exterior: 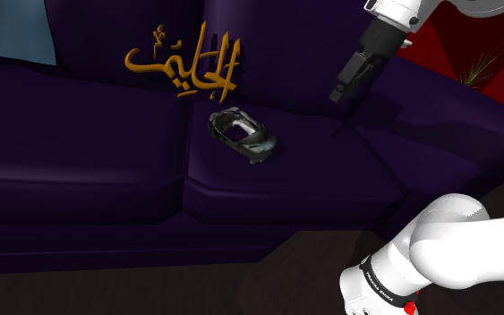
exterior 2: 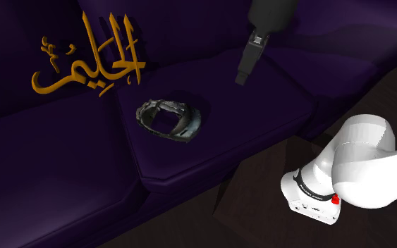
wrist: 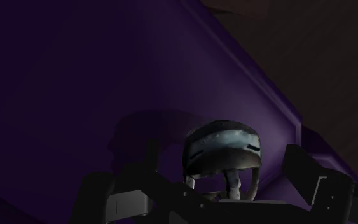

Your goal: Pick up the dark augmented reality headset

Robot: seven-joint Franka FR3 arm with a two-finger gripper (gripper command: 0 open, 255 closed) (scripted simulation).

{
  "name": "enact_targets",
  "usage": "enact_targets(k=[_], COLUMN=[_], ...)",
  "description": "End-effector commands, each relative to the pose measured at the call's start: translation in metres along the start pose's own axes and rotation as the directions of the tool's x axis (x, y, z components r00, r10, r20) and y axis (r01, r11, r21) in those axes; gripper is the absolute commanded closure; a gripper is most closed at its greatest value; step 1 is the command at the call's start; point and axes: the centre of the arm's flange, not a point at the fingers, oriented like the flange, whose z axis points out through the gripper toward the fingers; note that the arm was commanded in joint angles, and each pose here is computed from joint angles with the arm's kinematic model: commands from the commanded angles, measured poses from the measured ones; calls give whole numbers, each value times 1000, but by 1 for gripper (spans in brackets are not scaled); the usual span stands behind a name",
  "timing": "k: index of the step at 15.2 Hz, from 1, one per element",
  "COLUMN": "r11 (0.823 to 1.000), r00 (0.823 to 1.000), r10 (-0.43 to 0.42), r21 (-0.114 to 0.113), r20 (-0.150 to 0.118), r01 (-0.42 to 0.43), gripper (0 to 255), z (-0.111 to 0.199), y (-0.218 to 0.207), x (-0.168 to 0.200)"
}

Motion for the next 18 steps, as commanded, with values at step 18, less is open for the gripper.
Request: enact_targets(k=[18], r11=[996], r00=[997], r10=[-80], r21=[-35], r20=[-21], r01=[80], gripper=[0], z=[120], y=[-80], x=[171])
